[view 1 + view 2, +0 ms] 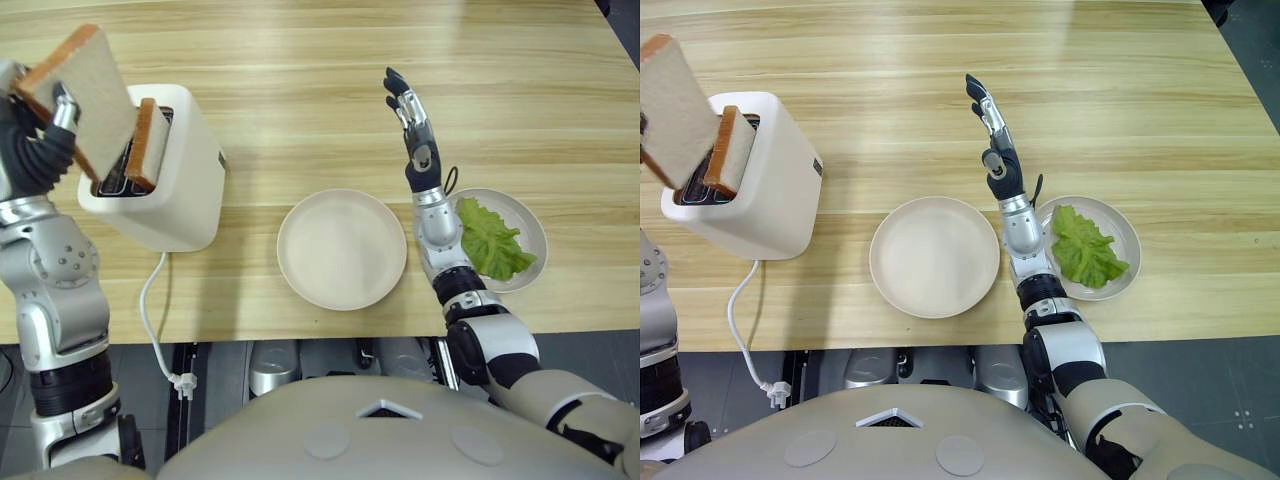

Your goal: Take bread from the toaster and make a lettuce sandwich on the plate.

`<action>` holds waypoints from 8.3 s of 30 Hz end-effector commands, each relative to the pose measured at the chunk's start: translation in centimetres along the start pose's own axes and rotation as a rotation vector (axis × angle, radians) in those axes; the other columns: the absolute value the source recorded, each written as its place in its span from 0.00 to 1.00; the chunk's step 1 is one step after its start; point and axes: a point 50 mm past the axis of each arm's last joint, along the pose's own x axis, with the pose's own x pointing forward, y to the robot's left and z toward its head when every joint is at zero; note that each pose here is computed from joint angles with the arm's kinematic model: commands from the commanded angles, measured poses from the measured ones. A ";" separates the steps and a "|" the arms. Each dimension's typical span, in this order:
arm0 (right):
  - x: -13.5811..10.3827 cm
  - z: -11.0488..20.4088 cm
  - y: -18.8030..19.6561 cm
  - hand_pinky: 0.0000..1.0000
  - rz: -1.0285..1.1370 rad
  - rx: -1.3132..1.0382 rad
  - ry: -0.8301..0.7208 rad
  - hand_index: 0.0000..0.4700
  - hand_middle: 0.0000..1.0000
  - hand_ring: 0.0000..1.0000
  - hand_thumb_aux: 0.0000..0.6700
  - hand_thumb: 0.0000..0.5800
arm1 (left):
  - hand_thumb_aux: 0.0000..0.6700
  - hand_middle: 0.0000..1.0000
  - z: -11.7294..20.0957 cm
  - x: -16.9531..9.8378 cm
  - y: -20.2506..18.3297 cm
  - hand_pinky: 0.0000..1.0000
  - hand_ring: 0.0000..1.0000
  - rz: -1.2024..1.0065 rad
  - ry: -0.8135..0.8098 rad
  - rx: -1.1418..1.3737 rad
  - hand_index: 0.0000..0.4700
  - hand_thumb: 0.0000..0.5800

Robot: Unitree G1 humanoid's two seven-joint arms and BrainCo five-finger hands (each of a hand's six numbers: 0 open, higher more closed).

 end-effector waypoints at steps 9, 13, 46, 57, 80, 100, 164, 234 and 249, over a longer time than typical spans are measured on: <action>0.2 3.4 -6.0 0.00 -0.069 -0.282 -0.186 0.00 0.00 0.00 0.00 0.00 | 1.00 1.00 8.7 0.5 -0.6 1.00 1.00 -0.227 -0.306 -0.694 0.98 1.00; -1.8 3.4 -9.8 0.00 -0.051 -0.493 -0.120 0.00 0.00 0.00 0.00 0.00 | 1.00 1.00 11.1 -1.3 -2.9 1.00 1.00 -0.482 -0.302 -0.963 0.98 1.00; -8.0 0.4 -16.6 0.00 0.053 -0.875 0.235 0.00 0.00 0.00 0.00 0.00 | 0.41 1.00 11.2 -14.2 -16.1 1.00 1.00 -1.207 -0.101 -0.640 0.40 0.65; -14.3 -0.3 -16.9 0.00 0.338 -1.137 0.268 0.00 0.00 0.00 0.00 0.00 | 0.00 1.00 11.2 -12.6 -15.7 1.00 1.00 -0.992 -0.163 -0.445 0.00 0.00; -18.7 -1.4 -18.8 0.00 0.454 -1.318 0.484 0.95 0.00 0.00 0.97 1.00 | 0.00 1.00 9.8 -9.8 -13.9 1.00 1.00 -0.716 -0.179 -0.238 0.00 0.00; -15.3 -1.6 -17.9 0.00 0.372 -1.268 0.343 0.98 0.00 0.00 1.00 1.00 | 0.00 1.00 9.8 -9.5 -14.4 1.00 1.00 -0.708 -0.179 -0.244 0.00 0.00; -1.7 -0.7 -1.6 0.00 0.760 -0.843 -0.141 0.00 0.00 0.00 0.00 0.00 | 0.00 1.00 5.8 -3.9 -8.3 1.00 1.00 -0.408 -0.111 -0.252 0.00 0.00; -0.7 1.9 -7.1 0.00 0.281 -0.823 -0.098 0.00 0.00 0.00 0.00 0.00 | 1.00 1.00 5.9 1.1 -1.8 1.00 1.00 -0.146 -0.169 -0.143 0.98 1.00; -0.4 2.3 -10.5 0.00 0.162 -0.858 -0.057 0.00 0.00 0.00 0.00 0.00 | 1.00 1.00 12.2 -9.3 -14.6 1.00 1.00 -1.207 -0.139 -0.899 0.98 1.00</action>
